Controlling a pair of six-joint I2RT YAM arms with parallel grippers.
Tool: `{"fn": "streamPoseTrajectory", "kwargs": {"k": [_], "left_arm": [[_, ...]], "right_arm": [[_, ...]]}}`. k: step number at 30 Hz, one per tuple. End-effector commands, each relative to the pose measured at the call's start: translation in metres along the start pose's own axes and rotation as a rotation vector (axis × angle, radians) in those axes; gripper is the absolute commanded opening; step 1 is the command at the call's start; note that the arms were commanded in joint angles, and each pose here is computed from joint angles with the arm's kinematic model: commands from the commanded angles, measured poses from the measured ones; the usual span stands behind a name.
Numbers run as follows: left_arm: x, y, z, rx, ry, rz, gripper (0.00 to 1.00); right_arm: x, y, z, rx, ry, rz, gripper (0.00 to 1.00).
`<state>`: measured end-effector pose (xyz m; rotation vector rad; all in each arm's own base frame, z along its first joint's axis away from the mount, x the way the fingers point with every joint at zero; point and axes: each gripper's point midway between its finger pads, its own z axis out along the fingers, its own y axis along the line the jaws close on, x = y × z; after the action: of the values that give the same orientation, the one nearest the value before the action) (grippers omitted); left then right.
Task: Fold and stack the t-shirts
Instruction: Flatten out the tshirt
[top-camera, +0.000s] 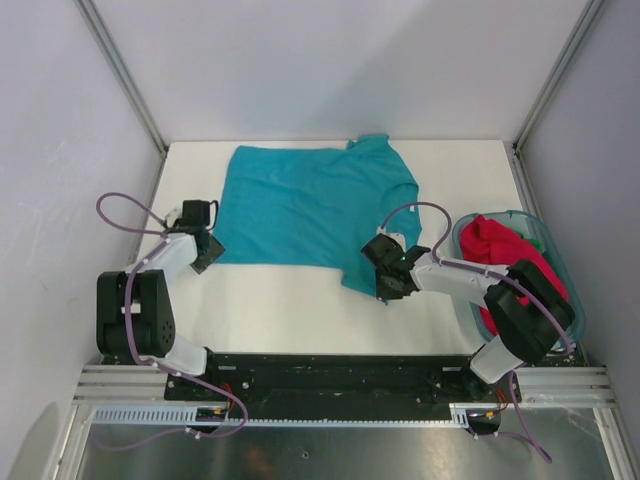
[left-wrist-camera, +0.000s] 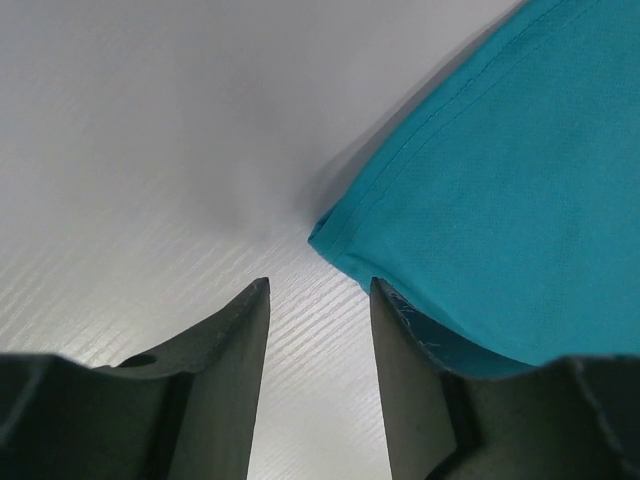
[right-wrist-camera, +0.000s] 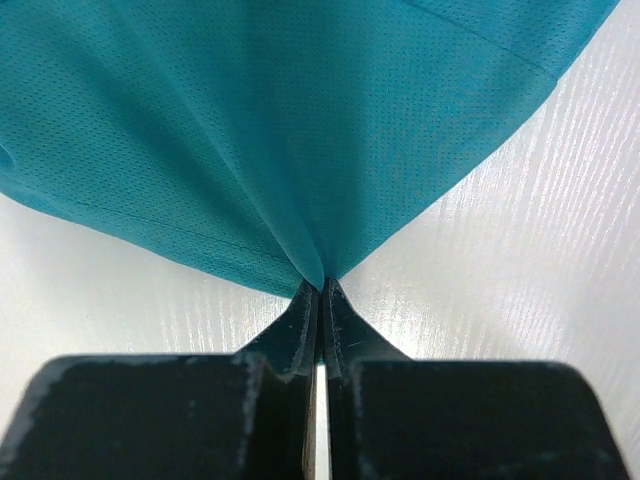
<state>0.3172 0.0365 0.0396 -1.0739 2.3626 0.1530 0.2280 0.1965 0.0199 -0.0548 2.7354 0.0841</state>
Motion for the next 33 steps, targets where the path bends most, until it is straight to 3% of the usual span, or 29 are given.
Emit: {"fn": "streamPoseTrajectory", "kwargs": {"k": [1, 12, 23, 33], "left_arm": [[-0.010, -0.010, 0.004, 0.025, -0.026, -0.047, 0.49], [-0.010, -0.015, 0.018, 0.010, -0.010, -0.051, 0.36], [-0.019, -0.001, 0.011, -0.031, -0.077, -0.031, 0.02], [-0.011, 0.056, -0.025, -0.159, -0.152, -0.048, 0.00]], "right_arm": [[-0.006, 0.003, -0.008, -0.037, -0.027, 0.027, 0.00], [-0.003, -0.002, -0.007, -0.036, -0.024, 0.031, 0.00], [0.003, -0.004, -0.014, -0.051, -0.011, 0.015, 0.00], [0.033, 0.018, -0.030, -0.139, 0.051, -0.046, 0.00]]}}
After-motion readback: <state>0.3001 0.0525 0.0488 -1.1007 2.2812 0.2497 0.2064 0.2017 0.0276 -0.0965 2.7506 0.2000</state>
